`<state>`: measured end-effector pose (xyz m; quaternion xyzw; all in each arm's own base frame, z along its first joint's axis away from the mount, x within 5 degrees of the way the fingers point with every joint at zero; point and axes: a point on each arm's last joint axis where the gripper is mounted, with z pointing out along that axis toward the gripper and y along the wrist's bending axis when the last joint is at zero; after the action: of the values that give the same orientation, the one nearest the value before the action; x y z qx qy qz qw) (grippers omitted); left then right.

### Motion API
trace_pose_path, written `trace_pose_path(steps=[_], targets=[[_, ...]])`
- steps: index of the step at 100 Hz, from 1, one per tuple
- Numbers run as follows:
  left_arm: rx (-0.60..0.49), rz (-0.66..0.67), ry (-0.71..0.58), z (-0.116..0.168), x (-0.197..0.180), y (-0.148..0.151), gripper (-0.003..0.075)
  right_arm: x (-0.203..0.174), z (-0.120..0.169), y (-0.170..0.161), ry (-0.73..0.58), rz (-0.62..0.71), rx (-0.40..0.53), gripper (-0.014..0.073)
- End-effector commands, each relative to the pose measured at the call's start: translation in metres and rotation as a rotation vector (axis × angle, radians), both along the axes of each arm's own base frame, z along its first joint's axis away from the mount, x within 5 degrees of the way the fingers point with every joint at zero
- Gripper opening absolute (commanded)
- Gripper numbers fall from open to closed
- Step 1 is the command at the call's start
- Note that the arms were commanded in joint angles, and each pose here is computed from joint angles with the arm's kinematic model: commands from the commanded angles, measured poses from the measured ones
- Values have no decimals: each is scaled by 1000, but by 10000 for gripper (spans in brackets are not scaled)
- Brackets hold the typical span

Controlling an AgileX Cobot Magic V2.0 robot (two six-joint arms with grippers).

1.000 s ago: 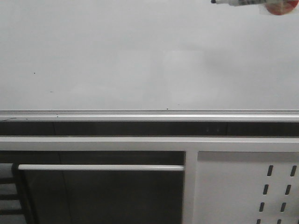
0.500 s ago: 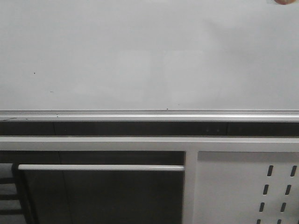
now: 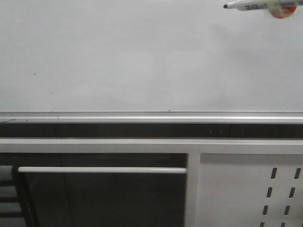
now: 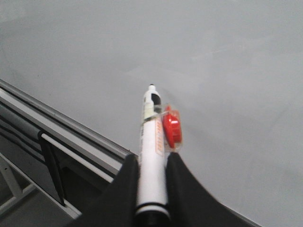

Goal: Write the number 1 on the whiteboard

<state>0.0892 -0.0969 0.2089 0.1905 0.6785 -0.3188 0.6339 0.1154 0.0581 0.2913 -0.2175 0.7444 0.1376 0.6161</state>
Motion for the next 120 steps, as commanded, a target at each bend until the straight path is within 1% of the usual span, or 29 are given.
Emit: trace_pose_path(steps=[1,25,43,68,90,120], targets=[[-67,17,-69,13,2,-1,-18,7,18,-2,-68,-49,26,-69],[-57,20,-80,13,2,-1,-18,16,18,1,-40,-50,14,-70],[-57,21,-82,14,2,-1,-18,20,26,3,-49,-50,18,-70],[-57,21,-82,14,2,-1,-18,31,26,7,-28,-58,7,-70],[-57,21,-82,14,2,-1,-18,33,34,5,-70,-81,3,-70],[-57,21,-82,14,2,-1,-18,33,33,6,-65,-73,0,-70]])
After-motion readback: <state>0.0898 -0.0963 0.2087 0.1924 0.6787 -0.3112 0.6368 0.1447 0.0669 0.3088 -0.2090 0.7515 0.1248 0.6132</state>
